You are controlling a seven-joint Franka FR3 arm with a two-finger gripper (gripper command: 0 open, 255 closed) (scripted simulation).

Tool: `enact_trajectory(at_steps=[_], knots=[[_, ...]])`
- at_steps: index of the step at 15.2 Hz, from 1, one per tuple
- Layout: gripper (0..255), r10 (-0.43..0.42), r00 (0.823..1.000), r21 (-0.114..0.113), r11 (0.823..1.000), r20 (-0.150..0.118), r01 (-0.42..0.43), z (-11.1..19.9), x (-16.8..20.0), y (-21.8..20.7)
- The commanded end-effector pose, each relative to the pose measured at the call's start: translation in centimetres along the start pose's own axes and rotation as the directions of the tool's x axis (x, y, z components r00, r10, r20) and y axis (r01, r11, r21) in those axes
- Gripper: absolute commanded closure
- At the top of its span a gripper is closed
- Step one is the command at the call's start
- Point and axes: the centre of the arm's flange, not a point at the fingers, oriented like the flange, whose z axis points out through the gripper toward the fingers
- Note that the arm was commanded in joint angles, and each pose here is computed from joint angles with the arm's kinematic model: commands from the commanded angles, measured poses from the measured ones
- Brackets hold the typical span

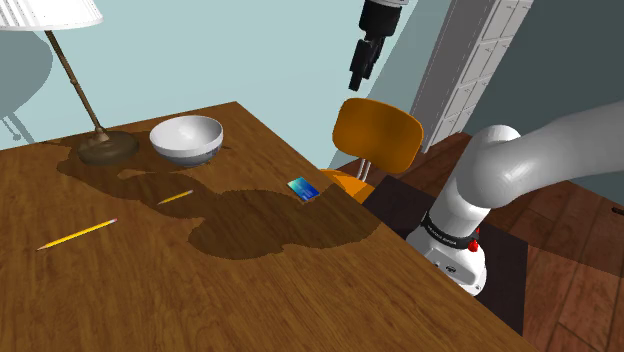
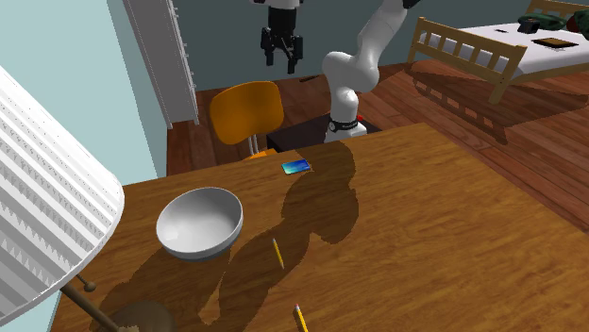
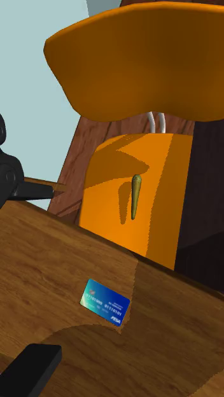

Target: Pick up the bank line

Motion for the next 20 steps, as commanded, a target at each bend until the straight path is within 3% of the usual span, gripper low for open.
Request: enact_trajectory(at_steps=[1, 10, 15, 20], knots=[[0, 0.0, 1.0, 0.0, 1.0, 0.0, 0.0, 0.0, 0.0, 0.0], [0, 0.197, 0.98, -0.029, 0.98, -0.02, -0.197, 10.0, 2.5, -6.3], [0, 0.303, 0.953, -0.044, 0.952, -0.034, -0.304, 15.6, 4.5, -9.4], [0, 0.405, 0.913, -0.057, 0.912, -0.049, -0.407, 21.3, 6.9, -12.1]])
